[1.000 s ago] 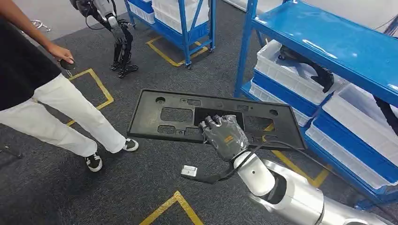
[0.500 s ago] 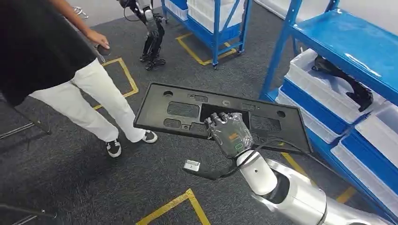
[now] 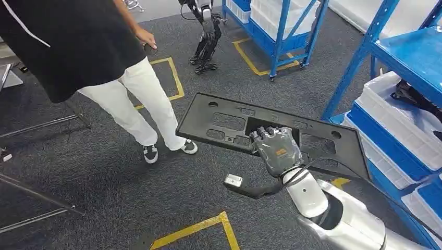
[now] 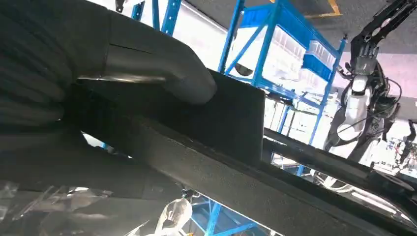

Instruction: Take the parts from the cabinet and place them on the table.

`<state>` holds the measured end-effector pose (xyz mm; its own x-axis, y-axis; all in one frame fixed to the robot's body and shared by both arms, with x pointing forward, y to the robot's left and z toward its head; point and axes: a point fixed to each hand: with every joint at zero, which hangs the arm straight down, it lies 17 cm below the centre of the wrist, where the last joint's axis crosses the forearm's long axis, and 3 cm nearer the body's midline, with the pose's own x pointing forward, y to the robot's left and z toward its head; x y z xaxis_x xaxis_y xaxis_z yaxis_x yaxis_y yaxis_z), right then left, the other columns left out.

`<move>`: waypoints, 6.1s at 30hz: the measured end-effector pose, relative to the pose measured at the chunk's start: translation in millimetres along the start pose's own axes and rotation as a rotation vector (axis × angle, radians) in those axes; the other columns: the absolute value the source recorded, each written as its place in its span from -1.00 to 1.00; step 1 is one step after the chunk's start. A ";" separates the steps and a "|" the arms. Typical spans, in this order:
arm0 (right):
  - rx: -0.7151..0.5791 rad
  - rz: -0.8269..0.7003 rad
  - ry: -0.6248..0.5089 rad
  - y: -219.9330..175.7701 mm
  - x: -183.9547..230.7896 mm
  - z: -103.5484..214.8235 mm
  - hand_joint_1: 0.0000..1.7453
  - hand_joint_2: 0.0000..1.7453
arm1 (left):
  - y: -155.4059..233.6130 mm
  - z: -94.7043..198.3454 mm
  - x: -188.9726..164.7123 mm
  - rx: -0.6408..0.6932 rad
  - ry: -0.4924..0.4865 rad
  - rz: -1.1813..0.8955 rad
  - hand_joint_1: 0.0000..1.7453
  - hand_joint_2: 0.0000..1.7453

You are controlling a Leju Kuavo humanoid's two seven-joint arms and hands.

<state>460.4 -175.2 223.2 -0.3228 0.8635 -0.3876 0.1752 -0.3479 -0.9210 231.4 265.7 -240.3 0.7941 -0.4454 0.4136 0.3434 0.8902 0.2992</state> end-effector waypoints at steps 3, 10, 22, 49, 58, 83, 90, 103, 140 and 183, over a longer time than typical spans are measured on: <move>-0.011 0.001 0.007 -4.1 -5.1 -1.9 1.00 1.00 | -1.9 0.1 1.0 -0.004 0.006 0.001 -1.00 1.00; -0.035 -0.002 -0.015 -12.3 -2.7 -4.9 1.00 1.00 | -10.8 3.5 -15.5 -0.022 0.039 -0.001 -1.00 1.00; -0.138 -0.033 -0.158 -39.3 56.9 -23.8 1.00 1.00 | -29.5 13.6 -52.8 -0.063 0.070 0.023 -1.00 1.00; -0.148 -0.057 -0.247 -57.7 113.8 -26.8 1.00 1.00 | -27.4 15.5 -67.6 -0.110 0.100 -0.040 -1.00 1.00; -0.112 -0.047 -0.305 -47.2 137.4 -20.3 1.00 1.00 | -33.8 21.1 -85.7 -0.113 0.116 -0.024 -1.00 1.00; -0.149 0.021 -0.285 -66.4 141.8 -30.8 1.00 1.00 | -34.0 15.4 -58.5 -0.134 0.082 -0.086 -1.00 1.00; -0.132 0.030 -0.277 -56.7 135.9 -20.8 1.00 1.00 | -39.8 17.2 -61.0 -0.156 0.100 -0.093 -1.00 1.00; -0.121 0.016 -0.288 -53.8 128.1 -21.0 1.00 1.00 | -46.5 18.5 -58.3 -0.163 0.101 -0.071 -1.00 1.00; -0.107 0.020 -0.206 -42.1 79.4 -31.2 1.00 1.00 | -58.1 20.9 -54.0 -0.155 0.090 -0.044 -1.00 1.00; -0.036 0.031 -0.227 -24.4 79.8 -23.9 1.00 1.00 | -58.9 22.5 -63.5 -0.149 0.149 0.007 -1.00 1.00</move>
<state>452.6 -89.1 215.7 -0.5168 0.7468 -0.4186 0.2201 -0.3566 -0.9080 149.5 239.4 -264.9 0.8584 -0.4297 0.2801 0.3990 0.9025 0.1619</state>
